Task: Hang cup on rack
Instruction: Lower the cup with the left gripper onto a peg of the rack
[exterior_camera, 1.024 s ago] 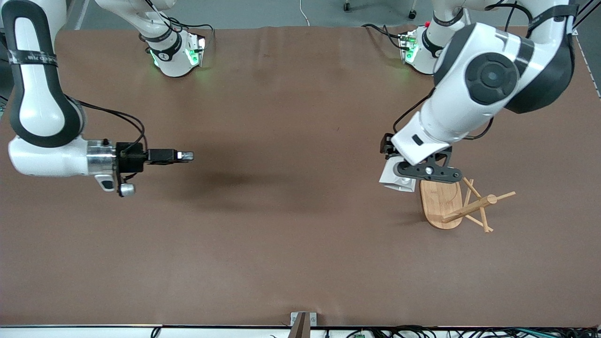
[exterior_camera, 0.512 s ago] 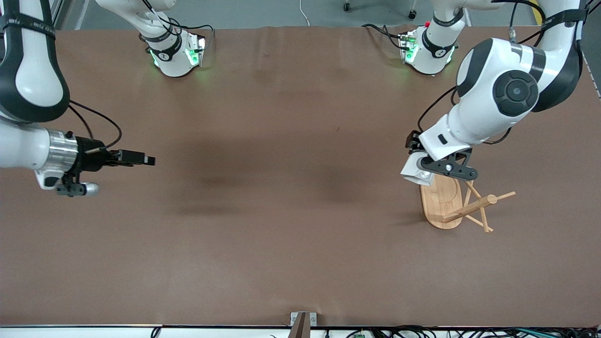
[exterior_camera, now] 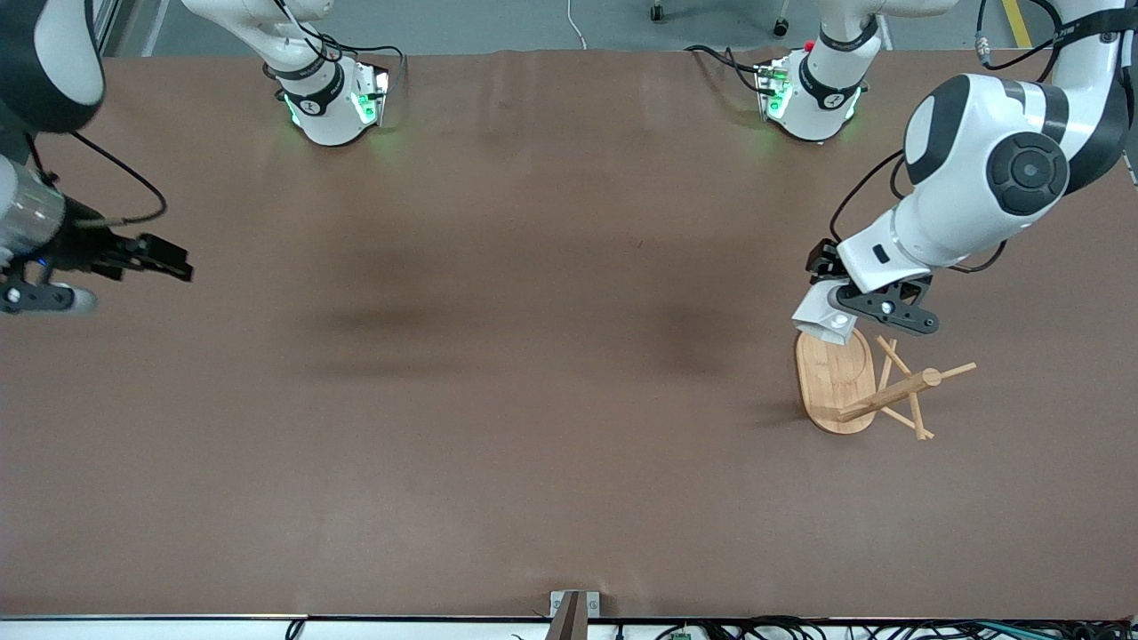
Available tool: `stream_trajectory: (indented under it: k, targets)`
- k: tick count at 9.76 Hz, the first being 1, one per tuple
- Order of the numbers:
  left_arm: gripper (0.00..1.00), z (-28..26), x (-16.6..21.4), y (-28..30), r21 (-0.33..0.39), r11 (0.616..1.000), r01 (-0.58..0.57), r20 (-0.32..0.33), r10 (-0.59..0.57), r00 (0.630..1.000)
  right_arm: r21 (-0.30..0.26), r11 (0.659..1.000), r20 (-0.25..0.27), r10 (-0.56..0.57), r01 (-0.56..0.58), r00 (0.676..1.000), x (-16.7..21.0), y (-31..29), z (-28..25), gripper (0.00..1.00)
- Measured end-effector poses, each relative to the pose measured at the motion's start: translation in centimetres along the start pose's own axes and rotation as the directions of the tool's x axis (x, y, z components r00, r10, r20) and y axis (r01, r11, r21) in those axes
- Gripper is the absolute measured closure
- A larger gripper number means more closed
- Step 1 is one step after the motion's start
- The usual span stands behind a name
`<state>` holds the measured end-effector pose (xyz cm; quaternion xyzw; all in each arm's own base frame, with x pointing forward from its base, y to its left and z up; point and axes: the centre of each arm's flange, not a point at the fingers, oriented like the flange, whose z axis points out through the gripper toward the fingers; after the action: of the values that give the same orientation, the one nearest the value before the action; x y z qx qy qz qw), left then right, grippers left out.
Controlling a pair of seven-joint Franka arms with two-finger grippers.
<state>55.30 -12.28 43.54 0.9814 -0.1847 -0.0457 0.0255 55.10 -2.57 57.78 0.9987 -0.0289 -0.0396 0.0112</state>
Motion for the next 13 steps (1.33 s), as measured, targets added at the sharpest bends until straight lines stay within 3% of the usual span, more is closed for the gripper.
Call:
stream_trajectory:
  k: [3,5,13]
  targets:
    - [0.25,0.5,0.2,-0.6,-0.011,1.000,-0.011,-0.032,0.011,0.999,-0.005,0.998,-0.026,0.067,-0.067,0.997,-4.4,3.5,-6.4,0.00]
    - [0.25,1.3,0.5,-0.7,-0.011,1.000,-0.022,-0.045,0.022,0.999,-0.002,0.996,-0.065,0.086,-0.086,0.994,-5.3,3.4,-9.7,0.00]
    - [0.25,2.7,0.8,-3.5,-0.007,0.998,-0.061,-0.045,0.061,0.997,0.002,0.995,-0.041,0.101,-0.101,0.994,-4.4,4.0,-8.8,0.00]
